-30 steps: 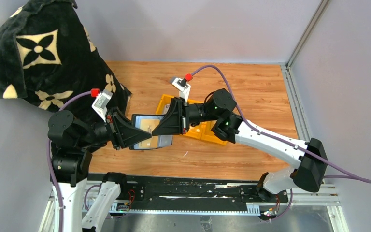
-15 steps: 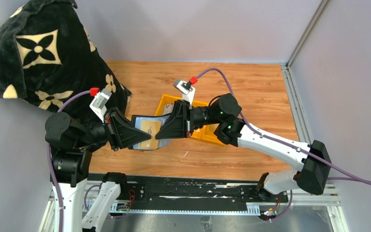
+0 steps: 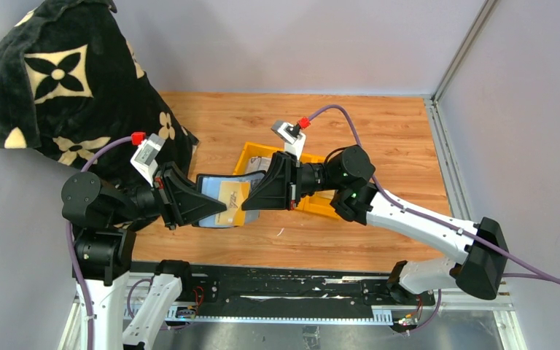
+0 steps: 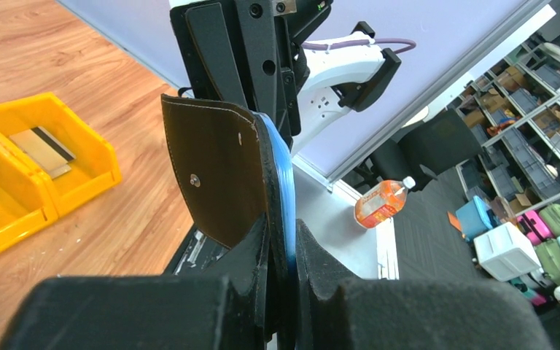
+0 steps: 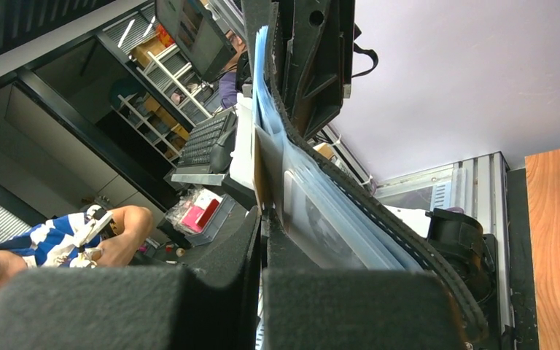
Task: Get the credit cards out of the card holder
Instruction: Remove the credit card from the card holder, then place the credit card in the storage box.
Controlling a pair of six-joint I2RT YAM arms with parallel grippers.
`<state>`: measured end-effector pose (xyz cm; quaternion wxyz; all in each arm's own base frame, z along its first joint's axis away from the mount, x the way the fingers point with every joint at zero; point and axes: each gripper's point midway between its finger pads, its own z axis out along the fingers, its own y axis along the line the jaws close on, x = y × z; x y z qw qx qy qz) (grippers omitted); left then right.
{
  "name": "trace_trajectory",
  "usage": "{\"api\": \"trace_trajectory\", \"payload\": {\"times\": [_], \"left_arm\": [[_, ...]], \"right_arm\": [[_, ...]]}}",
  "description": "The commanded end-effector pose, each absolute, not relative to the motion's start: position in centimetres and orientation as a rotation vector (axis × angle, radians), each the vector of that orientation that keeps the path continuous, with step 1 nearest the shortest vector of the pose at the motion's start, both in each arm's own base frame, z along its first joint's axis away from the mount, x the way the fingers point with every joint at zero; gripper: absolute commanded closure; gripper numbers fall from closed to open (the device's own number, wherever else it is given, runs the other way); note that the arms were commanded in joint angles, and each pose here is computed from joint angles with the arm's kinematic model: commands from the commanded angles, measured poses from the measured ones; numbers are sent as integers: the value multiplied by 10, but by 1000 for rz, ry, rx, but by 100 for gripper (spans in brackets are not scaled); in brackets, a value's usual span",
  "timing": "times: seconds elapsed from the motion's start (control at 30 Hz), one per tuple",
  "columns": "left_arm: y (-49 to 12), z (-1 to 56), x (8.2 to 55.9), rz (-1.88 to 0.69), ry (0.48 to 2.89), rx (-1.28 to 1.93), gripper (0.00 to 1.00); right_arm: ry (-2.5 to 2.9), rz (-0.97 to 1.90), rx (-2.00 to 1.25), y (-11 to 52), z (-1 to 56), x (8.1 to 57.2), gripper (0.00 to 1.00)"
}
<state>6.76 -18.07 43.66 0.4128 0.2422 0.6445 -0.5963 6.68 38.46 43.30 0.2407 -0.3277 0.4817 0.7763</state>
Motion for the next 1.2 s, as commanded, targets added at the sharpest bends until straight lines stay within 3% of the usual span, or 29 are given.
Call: {"api": "trace_trajectory", "payload": {"times": [0.0,0.07,0.13,0.3,0.4,0.67,1.03,1.17], "left_arm": [[-181,449,54,-1493,1572,673,95],[-181,449,54,-1490,1570,672,98],[-180,449,55,-1483,1567,669,100],[-180,448,58,-1474,1566,661,100],[-180,447,58,-1474,1569,661,100],[-180,440,63,-1446,1580,669,100],[-178,439,68,-1383,1584,684,100],[-177,440,70,-1354,1579,700,100]], "right_arm": [[1319,2097,-885,381,432,71,100],[1326,2100,-889,382,432,71,95],[1317,2108,-890,384,435,70,77],[1294,2132,-891,392,449,69,66],[1273,2139,-890,392,457,69,72],[1265,2130,-892,383,458,65,100],[1411,1948,-809,337,429,92,100],[1584,1782,-693,307,402,126,100]]}}
